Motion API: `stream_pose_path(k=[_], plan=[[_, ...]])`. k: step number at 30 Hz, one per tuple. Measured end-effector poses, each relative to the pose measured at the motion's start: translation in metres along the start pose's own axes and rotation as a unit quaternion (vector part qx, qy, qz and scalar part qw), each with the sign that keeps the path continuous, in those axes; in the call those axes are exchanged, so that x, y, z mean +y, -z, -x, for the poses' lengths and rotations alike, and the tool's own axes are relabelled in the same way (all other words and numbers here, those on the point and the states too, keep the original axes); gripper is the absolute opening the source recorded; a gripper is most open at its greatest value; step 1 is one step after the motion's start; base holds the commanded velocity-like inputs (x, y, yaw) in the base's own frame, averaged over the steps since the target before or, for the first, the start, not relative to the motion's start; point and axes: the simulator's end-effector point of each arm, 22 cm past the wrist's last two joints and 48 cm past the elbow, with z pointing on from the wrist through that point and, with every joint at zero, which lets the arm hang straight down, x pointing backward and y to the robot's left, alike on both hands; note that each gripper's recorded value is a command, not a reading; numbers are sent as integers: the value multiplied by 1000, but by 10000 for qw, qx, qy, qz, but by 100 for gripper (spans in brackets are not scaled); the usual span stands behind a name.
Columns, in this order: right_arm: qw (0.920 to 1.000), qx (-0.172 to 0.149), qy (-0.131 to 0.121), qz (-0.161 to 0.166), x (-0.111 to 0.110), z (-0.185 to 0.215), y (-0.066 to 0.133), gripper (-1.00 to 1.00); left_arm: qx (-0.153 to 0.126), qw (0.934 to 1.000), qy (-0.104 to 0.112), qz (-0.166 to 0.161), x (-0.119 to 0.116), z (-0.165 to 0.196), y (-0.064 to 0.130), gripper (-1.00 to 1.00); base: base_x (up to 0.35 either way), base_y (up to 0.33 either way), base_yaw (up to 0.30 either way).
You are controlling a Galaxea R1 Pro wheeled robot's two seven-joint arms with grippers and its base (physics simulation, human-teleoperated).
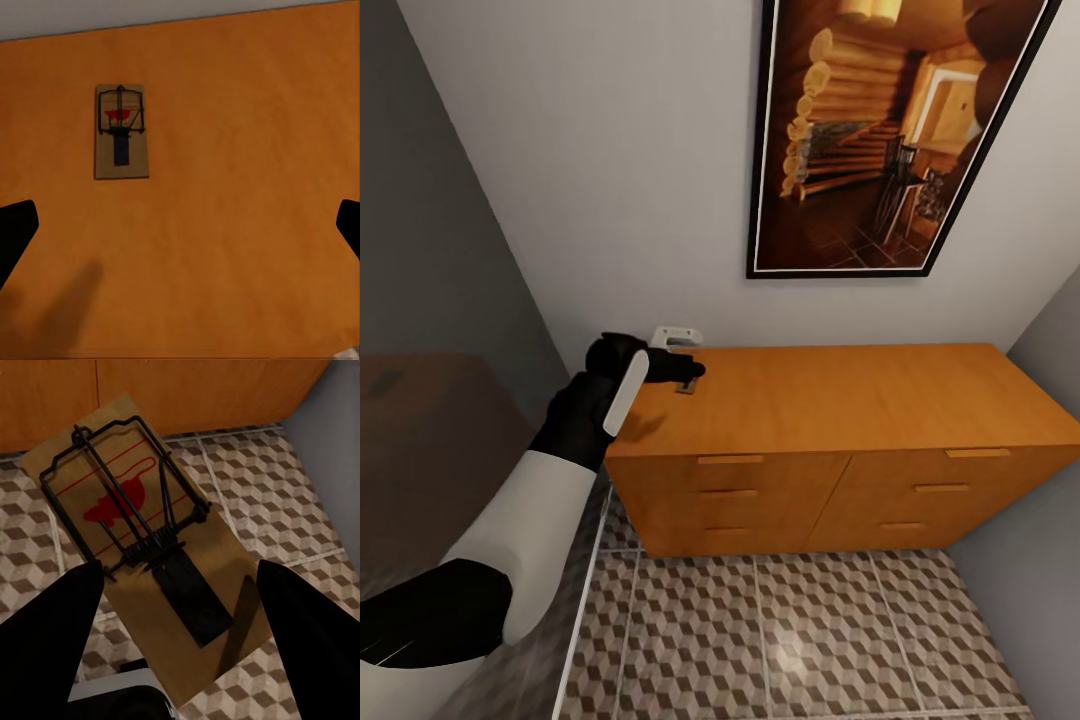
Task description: Take the four mousetraps from the cabinet in the bathroom and place them on the bathroom floor. Make sure all four end up on the same floor surface, and ensure that at least two of them are either under or directly next to the same bathroom sink.
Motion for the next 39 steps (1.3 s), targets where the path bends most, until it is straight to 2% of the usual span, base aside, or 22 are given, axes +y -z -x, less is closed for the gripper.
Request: stream_pose_path(k=[6, 17, 27, 39], plan=[[10000, -1, -2, 0, 0, 0, 0, -100, 51, 10000, 11, 6, 1, -4, -2, 100, 48, 0, 0], [10000, -1, -2, 1, 0, 0, 0, -100, 69, 10000, 14, 10, 1, -5, -3, 100, 214, 0, 0], [10000, 0, -2, 0, 0, 0, 0, -100, 89, 10000, 16, 14, 2, -6, -4, 100, 22, 0, 0], [10000, 53, 20, -5, -1, -4, 1, -100, 280, 9996, 48, 24, 5, -22, -16, 100, 4, 0, 0]])
